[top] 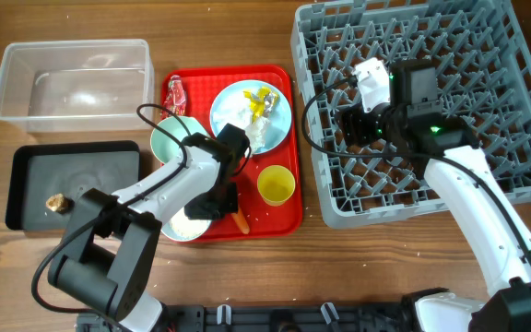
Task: Sort waste into correct bins and load items into the dishwasher rack
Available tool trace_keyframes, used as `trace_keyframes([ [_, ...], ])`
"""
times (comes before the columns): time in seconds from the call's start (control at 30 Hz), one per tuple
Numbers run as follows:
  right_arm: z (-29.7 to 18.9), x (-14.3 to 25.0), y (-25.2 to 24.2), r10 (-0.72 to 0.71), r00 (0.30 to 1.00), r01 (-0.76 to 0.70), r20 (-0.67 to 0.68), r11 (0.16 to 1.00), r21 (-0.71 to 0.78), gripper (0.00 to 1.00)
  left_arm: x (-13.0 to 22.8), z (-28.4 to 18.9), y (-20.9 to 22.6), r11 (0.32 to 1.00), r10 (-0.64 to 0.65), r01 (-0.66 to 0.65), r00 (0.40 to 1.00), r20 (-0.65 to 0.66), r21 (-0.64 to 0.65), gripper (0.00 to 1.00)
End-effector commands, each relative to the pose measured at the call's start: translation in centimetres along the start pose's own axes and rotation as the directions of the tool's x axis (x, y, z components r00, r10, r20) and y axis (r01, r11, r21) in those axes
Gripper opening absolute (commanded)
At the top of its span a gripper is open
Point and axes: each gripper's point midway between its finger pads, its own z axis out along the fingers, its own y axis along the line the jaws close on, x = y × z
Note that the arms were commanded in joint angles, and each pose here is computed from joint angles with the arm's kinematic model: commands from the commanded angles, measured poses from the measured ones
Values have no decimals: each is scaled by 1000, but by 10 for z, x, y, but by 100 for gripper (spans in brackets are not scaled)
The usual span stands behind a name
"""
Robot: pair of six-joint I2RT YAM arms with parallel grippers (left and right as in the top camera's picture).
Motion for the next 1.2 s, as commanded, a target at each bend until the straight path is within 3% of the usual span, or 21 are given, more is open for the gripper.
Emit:
trace_keyframes([
  [0.0, 0, -7, 0, -4, 1000, 4, 15, 1000, -2, 76, -3, 0, -3, 1000, -18, 18, 1000, -14, 17, 4],
  [0.07, 0, -7, 0, -4, 1000, 4, 15, 1000, -2, 76, -3, 0, -3, 1000, -20, 20, 1000, -14, 17, 5],
  [0.1, 0, -7, 0, -3, 1000, 3, 15, 1000, -2, 76, -3, 0, -3, 1000, -20, 20, 1000, -14, 17, 27],
  [0.13, 0, -7, 0, -4, 1000, 4, 15, 1000, -2, 76, -3, 0, -3, 1000, -20, 20, 1000, -14, 17, 29],
  [0.2, 0, -7, 0, -3, 1000, 3, 16, 1000, -2, 76, -3, 0, -3, 1000, -20, 20, 1000, -14, 18, 12],
  [0.23, 0, -7, 0, -4, 1000, 4, 17, 1000, -2, 77, -3, -1, -3, 1000, -20, 21, 1000, -14, 17, 10],
  [0.53, 0, -7, 0, -3, 1000, 3, 17, 1000, -2, 76, -13, -10, -9, 999, -21, 20, 1000, 18, 38, 4],
  [0.77, 0, -7, 0, -3, 1000, 3, 17, 1000, -2, 76, -41, -92, -2, 992, -86, 75, 991, 100, 105, 4],
  [0.93, 0, -7, 0, -4, 1000, 4, 18, 1000, -2, 77, -49, -145, 36, 952, -183, 121, 962, 204, 282, 4],
  [1.03, 0, -7, 0, -4, 1000, 4, 18, 1000, -2, 77, -58, -160, 82, 916, -268, 170, 934, 238, 364, 4],
  [1.17, 0, -7, 0, -3, 1000, 3, 17, 1000, -2, 77, -71, -168, 136, 797, -350, 147, 902, 251, 585, 4],
])
